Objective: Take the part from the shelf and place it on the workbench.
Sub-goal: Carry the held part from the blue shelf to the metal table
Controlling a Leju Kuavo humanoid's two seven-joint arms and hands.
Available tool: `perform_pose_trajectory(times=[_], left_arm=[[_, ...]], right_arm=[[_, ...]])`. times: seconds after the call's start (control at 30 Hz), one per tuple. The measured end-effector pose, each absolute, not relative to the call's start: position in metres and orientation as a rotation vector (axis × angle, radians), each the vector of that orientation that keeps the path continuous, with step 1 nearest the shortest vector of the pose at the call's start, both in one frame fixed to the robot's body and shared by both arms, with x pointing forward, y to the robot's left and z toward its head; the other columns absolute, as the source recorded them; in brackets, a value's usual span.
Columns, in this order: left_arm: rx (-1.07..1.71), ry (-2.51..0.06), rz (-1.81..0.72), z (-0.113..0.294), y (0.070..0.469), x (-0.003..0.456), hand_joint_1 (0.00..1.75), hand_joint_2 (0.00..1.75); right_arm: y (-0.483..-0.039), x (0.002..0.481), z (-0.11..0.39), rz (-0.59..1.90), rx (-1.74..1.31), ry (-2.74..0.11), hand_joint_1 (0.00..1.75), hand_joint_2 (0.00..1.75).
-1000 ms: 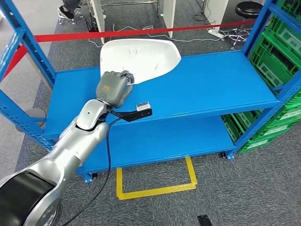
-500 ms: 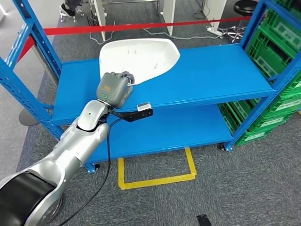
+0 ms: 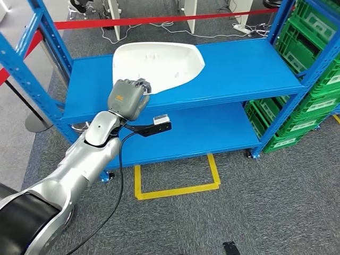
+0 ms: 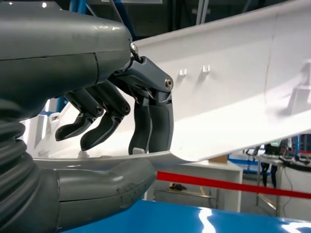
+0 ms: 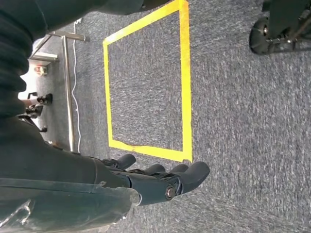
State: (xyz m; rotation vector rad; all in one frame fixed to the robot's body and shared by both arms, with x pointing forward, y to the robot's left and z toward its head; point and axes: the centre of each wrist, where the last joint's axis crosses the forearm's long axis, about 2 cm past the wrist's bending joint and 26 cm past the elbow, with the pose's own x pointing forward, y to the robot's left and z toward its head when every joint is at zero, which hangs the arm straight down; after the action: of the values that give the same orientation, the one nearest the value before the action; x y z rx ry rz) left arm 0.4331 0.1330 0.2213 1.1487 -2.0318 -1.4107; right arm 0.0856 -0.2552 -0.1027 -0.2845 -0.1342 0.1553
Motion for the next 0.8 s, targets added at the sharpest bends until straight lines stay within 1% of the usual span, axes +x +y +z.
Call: perform_pose_trajectory(times=[0.8], left_arm=[[1.147,-2.010,-1.442,0.2149,0.1379,0.4319,1.75,1.75]], right_arm=[[-0.2555,0.0863,-0.1026,0.145,-0.282,-0.146,0.00,1.75]])
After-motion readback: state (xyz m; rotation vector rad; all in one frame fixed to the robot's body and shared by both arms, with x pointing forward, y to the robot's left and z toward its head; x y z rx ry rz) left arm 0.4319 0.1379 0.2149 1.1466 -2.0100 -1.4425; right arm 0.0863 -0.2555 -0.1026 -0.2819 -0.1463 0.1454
